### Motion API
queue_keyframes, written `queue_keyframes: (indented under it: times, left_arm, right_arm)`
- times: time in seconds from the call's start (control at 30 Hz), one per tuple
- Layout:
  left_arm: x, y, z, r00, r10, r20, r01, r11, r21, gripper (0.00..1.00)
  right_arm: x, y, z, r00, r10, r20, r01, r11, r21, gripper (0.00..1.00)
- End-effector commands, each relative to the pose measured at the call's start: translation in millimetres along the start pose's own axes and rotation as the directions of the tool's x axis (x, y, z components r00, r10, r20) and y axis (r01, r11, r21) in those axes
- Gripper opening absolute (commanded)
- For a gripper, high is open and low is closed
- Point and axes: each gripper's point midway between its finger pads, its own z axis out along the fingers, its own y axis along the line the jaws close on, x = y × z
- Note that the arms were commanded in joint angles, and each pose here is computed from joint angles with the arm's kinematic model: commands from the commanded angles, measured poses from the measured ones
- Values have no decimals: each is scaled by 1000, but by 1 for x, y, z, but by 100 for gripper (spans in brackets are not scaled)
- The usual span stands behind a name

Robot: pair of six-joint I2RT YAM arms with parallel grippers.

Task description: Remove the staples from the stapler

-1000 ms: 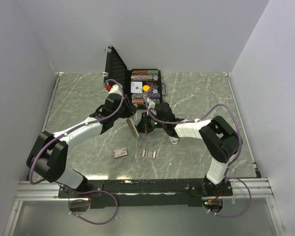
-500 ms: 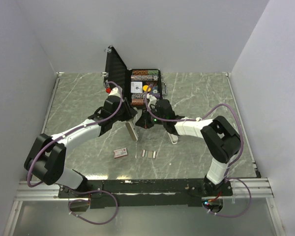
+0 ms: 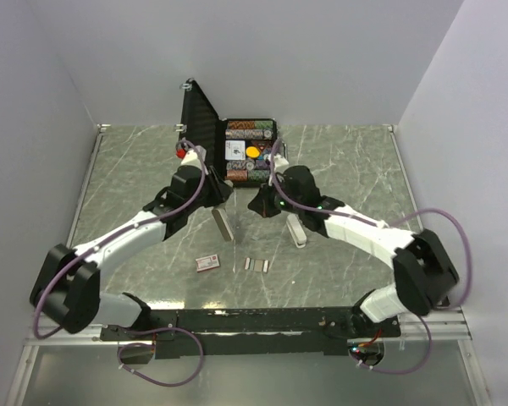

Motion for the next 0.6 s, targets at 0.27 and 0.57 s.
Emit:
queue_keyframes:
  times: [0.27, 0.57]
  left_arm:
    - [-83, -61, -58, 936, 8, 352, -40, 996, 81, 1]
    - [-108, -63, -66, 897, -24, 441, 7, 999, 41, 0]
  right_arm:
    - [33, 102, -74, 976, -102, -191, 27, 932, -361, 0]
    - [28, 146, -57, 970, -111, -218, 14, 915, -403, 0]
